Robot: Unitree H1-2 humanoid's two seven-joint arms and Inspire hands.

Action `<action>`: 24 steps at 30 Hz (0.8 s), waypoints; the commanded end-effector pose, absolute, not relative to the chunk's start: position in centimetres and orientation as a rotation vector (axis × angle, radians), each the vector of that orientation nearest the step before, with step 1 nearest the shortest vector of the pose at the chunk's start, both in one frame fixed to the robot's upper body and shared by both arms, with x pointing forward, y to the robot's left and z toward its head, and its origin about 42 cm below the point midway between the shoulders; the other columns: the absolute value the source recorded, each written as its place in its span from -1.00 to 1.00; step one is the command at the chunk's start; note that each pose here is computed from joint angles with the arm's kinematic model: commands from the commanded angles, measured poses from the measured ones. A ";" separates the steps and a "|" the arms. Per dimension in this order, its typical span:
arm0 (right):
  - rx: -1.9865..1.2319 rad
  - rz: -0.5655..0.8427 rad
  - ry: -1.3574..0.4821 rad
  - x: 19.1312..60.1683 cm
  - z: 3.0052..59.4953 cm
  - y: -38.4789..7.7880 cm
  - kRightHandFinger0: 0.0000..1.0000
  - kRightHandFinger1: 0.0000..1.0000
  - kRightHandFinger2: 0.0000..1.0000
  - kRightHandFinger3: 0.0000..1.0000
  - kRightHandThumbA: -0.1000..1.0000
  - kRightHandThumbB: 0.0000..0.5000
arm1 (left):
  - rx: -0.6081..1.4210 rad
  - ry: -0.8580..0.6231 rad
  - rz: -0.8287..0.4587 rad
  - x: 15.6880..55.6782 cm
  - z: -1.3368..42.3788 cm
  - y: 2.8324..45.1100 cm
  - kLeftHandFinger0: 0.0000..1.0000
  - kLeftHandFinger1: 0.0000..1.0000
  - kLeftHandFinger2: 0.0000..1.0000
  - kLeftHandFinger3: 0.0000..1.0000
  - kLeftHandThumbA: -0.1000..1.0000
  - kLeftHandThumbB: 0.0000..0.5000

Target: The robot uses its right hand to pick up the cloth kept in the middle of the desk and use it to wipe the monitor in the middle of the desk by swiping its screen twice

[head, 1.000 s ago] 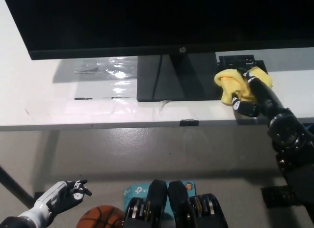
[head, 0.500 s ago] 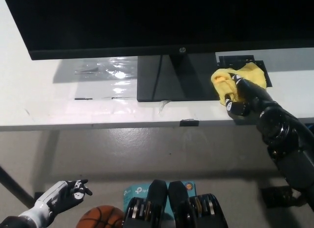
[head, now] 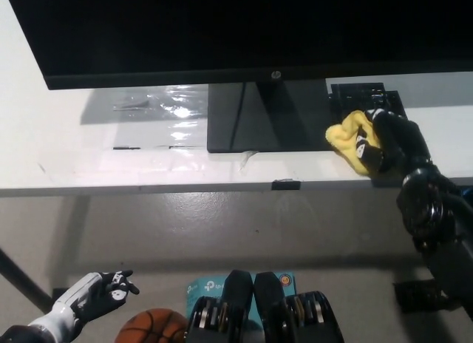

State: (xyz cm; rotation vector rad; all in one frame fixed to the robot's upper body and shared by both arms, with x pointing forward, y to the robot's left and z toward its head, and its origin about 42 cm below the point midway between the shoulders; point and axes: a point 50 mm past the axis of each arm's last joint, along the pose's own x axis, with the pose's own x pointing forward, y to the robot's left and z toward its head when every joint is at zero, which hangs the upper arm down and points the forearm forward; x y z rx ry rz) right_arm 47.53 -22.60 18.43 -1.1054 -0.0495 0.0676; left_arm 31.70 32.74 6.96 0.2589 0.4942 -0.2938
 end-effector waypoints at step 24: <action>-0.117 -0.199 -0.167 44.4 23.3 -22.1 -1.00 -0.96 -0.36 -0.96 -1.00 -1.00 | 0.241 0.487 -0.306 31.2 6.9 33.0 1.00 1.00 1.00 1.00 -0.99 -0.45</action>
